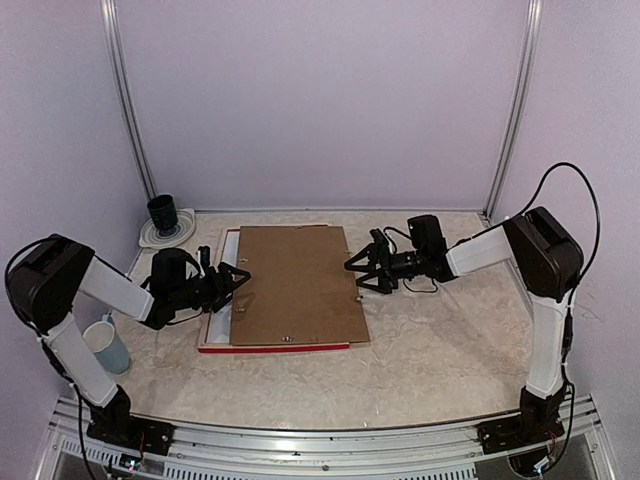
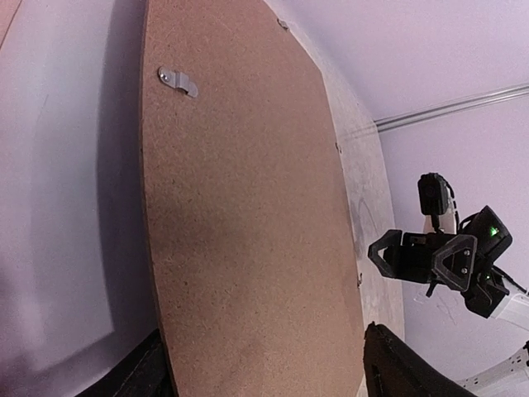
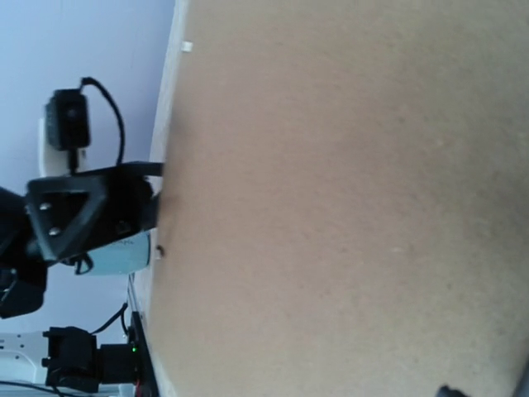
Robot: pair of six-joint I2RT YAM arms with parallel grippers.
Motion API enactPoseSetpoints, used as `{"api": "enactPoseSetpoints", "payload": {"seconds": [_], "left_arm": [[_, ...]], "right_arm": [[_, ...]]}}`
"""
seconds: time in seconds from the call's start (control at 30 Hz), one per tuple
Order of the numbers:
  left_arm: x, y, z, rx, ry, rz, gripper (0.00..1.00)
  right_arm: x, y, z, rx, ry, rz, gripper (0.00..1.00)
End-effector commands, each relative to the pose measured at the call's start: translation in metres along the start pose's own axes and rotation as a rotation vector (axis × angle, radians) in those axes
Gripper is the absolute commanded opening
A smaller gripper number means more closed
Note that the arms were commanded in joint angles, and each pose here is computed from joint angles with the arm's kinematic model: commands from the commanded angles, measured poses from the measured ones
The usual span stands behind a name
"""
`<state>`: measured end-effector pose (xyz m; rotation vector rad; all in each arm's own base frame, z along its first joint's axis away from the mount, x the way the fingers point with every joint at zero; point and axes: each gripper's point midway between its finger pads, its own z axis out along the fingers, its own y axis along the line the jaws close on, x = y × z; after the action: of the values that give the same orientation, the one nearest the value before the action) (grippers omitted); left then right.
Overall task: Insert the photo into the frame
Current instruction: Place the backboard on the frame body.
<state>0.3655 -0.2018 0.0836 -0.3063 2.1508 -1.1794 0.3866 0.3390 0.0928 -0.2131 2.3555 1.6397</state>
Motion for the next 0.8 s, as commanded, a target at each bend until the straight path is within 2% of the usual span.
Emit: {"api": "enactPoseSetpoints", "payload": {"seconds": [0.0,0.27,0.6,0.67,0.77], "left_arm": [[-0.012,-0.003,0.002,0.067,-0.030,0.018,0.77],[-0.020,0.015,0.000,0.054,-0.034,0.011,0.81],[-0.031,0.008,-0.006,0.060,-0.063,0.037,0.89],[-0.036,0.009,-0.009,0.037,-0.083,0.064,0.95],[-0.043,0.010,-0.014,-0.003,-0.115,0.115,0.98]], "right_arm": [[-0.018,0.026,-0.011,0.006,-0.044,-0.069,0.88],[-0.032,0.015,-0.017,0.160,-0.081,-0.115,0.89],[-0.039,-0.002,-0.016,0.238,-0.089,-0.111,0.89],[-0.041,-0.005,-0.017,0.266,-0.094,-0.121,0.89],[-0.044,-0.015,-0.024,0.355,-0.100,-0.134,0.88]]}}
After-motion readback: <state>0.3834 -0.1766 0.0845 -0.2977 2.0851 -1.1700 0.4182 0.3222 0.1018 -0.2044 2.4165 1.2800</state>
